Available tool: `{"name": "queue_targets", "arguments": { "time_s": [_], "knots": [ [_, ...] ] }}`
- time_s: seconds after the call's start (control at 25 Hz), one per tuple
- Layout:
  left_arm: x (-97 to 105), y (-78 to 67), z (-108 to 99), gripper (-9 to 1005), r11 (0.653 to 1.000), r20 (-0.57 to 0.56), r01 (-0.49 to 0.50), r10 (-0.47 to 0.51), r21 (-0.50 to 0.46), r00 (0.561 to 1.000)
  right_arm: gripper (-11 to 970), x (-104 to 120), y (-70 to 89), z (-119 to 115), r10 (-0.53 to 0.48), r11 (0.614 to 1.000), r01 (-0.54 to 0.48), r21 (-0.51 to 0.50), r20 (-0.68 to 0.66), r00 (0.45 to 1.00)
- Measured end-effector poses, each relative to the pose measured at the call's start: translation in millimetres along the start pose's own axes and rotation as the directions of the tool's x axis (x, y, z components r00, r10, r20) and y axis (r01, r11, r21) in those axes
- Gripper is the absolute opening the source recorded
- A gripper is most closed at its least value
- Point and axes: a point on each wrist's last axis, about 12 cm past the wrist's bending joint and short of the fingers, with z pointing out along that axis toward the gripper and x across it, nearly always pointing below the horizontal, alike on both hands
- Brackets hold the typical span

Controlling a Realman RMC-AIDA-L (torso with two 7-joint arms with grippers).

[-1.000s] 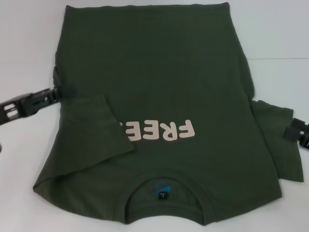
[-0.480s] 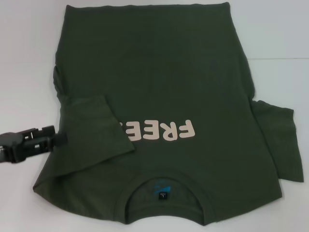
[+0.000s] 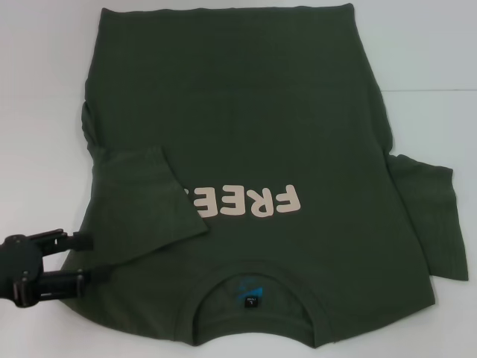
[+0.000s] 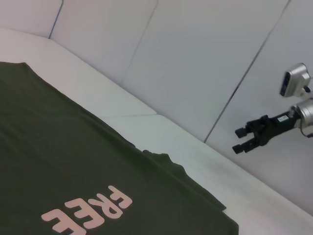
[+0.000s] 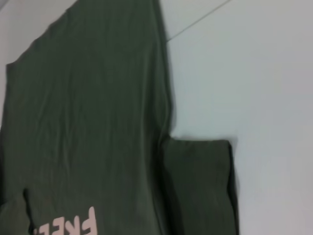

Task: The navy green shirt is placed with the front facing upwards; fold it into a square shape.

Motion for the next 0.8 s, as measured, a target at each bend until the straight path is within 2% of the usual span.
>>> {"name": "queue_targets", "arguments": {
  "time_s": [0.2, 0.44, 0.8],
  "knots": [
    [2.8, -1.8, 2.6, 857, 1.0, -0.038, -0.015, 0.016, 0.02, 0.999, 927, -11.7, 11.8, 18.4, -0.007, 0.998, 0.009, 0.07, -0.023, 1.0],
    [8.6, -4.0, 4.0, 852, 0.999, -0.062, -0.029, 0.031, 0.031, 0.998, 927, -22.0, 25.9, 42.5, -0.026, 0.995, 0.029, 0.092, -0.042, 0.999],
    [9.4, -3.8, 5.3, 851, 0.999, -0.064, -0.026, 0.028, 0.034, 0.998, 928, -19.0, 22.0, 70.0, -0.009, 0.99, 0.014, 0.139, -0.038, 0.999]
  ]
}}
